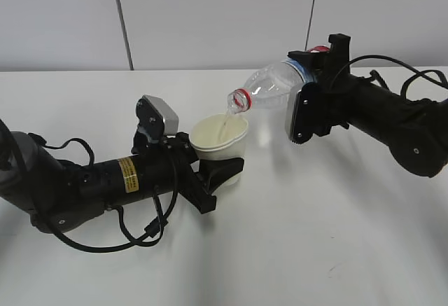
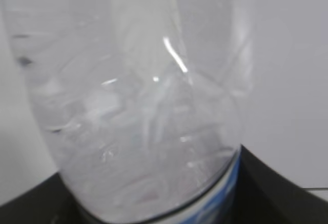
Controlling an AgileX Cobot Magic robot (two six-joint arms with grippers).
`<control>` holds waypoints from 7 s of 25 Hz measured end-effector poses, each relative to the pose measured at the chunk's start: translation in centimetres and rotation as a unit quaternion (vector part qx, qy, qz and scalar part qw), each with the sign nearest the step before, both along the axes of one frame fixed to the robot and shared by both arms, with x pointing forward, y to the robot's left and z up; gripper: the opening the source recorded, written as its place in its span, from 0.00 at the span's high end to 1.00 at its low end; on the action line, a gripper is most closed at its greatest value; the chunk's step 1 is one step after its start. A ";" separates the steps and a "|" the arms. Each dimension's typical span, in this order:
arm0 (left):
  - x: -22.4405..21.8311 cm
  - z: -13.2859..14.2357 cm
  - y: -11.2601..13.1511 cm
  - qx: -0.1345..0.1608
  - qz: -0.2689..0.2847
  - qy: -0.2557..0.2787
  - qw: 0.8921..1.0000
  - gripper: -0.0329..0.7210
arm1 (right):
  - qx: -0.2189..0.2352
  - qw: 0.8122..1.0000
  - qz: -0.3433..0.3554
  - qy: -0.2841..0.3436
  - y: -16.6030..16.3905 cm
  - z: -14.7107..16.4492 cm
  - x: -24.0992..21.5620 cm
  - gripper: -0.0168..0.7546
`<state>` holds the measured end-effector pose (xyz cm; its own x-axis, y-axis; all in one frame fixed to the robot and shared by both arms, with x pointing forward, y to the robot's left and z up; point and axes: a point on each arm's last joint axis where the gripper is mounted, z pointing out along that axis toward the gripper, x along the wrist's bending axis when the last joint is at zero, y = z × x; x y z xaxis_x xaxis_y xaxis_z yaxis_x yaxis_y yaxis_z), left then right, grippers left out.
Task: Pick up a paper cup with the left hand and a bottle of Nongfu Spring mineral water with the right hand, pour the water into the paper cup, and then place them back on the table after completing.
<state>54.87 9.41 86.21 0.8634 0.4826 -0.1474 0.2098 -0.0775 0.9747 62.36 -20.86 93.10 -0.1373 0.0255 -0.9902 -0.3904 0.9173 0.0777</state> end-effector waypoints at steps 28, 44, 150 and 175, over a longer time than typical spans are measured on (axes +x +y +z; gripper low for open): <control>0.0 -0.1 0.0 0.004 -0.003 0.001 1.000 0.46 | -0.017 1.000 0.005 -0.026 0.1 0.3 0.0 0.42; 0.0 -0.1 0.0 0.005 -0.003 0.001 1.000 0.46 | -0.017 0.999 0.006 -0.028 0.1 0.3 0.0 0.42; 6.2 -2.5 12.6 0.030 0.300 0.022 0.953 0.46 | 0.602 0.743 -0.097 0.276 -0.1 -0.4 0.0 0.42; 4.9 -2.2 12.9 0.035 0.307 0.034 0.951 0.18 | 0.602 0.743 -0.098 0.277 -0.1 -0.4 0.0 0.44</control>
<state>59.81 22.30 83.99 0.4058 0.9029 -0.1418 0.2983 0.0158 0.9543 62.36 -21.00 92.70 -0.3916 0.9197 -0.0276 0.1387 0.0887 0.9864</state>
